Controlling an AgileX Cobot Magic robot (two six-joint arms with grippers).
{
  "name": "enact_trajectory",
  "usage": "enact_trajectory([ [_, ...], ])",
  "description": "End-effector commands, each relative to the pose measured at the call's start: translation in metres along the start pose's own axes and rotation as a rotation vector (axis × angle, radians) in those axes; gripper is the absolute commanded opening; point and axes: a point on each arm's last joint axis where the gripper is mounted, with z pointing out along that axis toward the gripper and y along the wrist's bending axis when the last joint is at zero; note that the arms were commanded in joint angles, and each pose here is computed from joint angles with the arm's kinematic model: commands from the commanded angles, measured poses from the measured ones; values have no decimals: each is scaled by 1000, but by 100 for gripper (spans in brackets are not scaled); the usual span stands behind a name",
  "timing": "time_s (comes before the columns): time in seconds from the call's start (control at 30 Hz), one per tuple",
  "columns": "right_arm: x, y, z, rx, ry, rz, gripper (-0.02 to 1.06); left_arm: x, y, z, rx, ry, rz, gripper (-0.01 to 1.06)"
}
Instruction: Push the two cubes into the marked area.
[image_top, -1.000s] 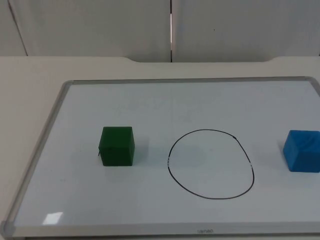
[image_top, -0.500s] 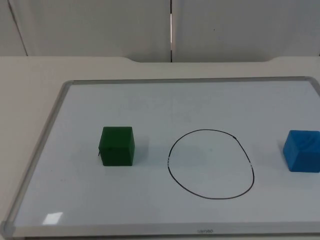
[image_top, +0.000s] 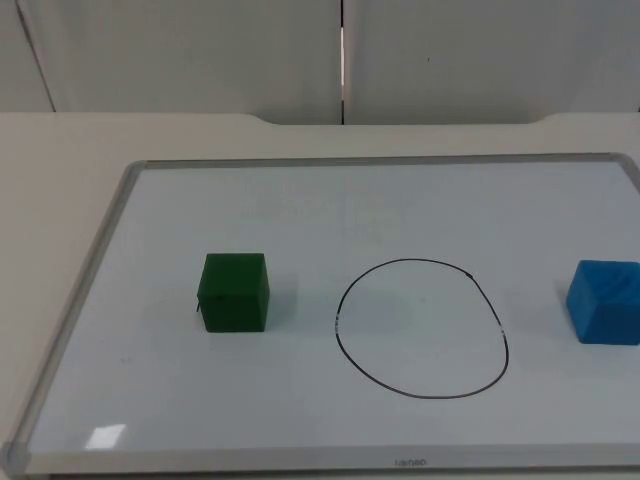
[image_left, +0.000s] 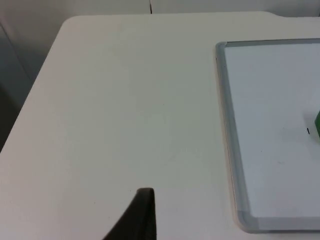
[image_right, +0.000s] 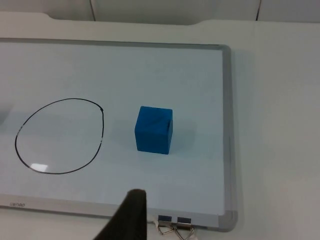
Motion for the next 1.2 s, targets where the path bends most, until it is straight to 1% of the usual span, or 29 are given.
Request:
enact_trajectory([
  [0.0,1,0,1,-3,-4,-4,105,1,1,0,11,-5,7,104],
  [0.1,1,0,1,-3,-4,-4,105,1,1,0,33,-6,21,104],
  [0.17,1,0,1,-3,-4,-4,105,1,4,0,5,-5,46,104],
  [0.27,1,0,1,-3,-4,-4,105,0,5,0,5,-7,54,104],
  [0.3,1,0,1,-3,-4,-4,105,0,5,0,16,-8,55,104],
  [0.93,1,0,1,-3,-4,-4,105,1,5,0,16,-4,57,104],
  [1.07,1,0,1,-3,-4,-4,105,-3,5,-3,17,-31,55,104],
  [1.17,1,0,1,-3,-4,-4,105,-12,5,-15,17,-82,52,104],
])
